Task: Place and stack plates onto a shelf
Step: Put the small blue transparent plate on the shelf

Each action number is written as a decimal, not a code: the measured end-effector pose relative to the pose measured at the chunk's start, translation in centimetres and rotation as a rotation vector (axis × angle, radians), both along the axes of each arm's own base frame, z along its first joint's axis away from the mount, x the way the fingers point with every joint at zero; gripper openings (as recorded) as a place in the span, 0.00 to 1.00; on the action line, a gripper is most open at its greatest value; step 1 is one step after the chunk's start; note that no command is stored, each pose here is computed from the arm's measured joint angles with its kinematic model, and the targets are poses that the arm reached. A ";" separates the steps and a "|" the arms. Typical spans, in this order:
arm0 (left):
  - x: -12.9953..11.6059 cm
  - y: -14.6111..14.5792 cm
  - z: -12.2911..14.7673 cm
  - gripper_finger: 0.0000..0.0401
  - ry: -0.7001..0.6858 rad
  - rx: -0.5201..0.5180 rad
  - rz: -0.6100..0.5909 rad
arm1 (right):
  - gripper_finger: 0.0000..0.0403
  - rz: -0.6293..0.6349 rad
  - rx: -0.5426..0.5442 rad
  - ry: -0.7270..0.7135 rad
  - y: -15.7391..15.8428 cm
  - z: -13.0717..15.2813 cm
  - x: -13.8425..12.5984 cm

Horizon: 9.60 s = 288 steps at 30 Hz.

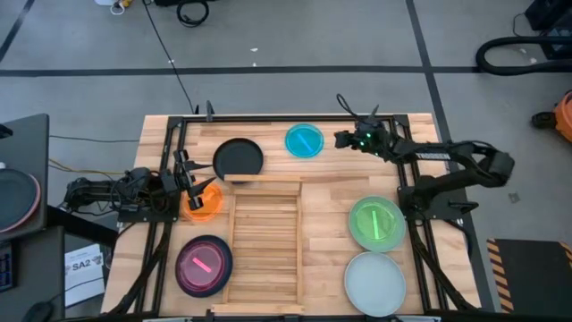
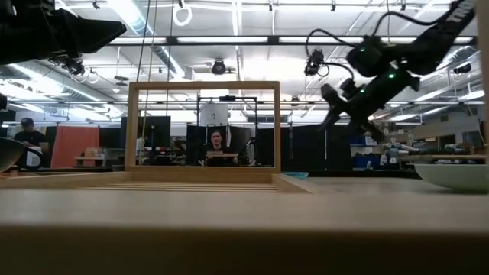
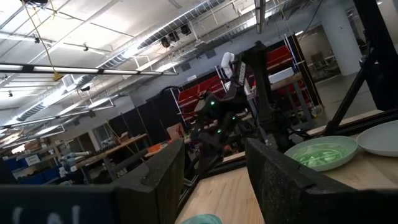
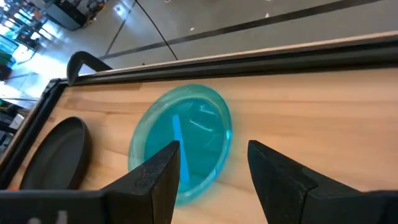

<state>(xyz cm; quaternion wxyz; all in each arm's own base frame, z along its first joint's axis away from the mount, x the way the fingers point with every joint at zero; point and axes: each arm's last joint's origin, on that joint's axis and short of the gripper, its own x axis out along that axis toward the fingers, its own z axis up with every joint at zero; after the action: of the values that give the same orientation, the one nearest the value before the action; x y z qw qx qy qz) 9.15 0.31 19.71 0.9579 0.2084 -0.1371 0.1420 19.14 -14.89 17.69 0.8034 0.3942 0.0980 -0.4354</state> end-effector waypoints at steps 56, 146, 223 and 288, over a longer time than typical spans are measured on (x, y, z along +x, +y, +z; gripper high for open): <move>0.0 0.0 0.0 0.44 -0.013 -0.055 -0.019 | 0.31 0.041 0.230 0.242 -7.2 -4.6 6.7; 0.0 0.0 0.0 0.44 -0.013 -0.055 -0.019 | 0.01 0.303 -0.133 -0.263 -1.0 13.5 1.9; 0.0 0.0 0.0 0.44 -0.012 -0.055 -0.019 | 0.01 0.857 0.141 -0.171 28.6 0.9 13.6; 0.0 0.0 0.0 0.44 -0.009 -0.055 -0.019 | 0.04 0.911 0.150 -0.068 29.5 -5.9 15.2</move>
<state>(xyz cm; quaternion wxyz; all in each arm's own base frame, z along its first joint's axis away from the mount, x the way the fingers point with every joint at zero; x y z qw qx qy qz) 9.16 0.31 19.68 0.9640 0.1799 -0.1393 0.1375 34.30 14.59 11.75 0.8848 0.3821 0.2662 -0.0168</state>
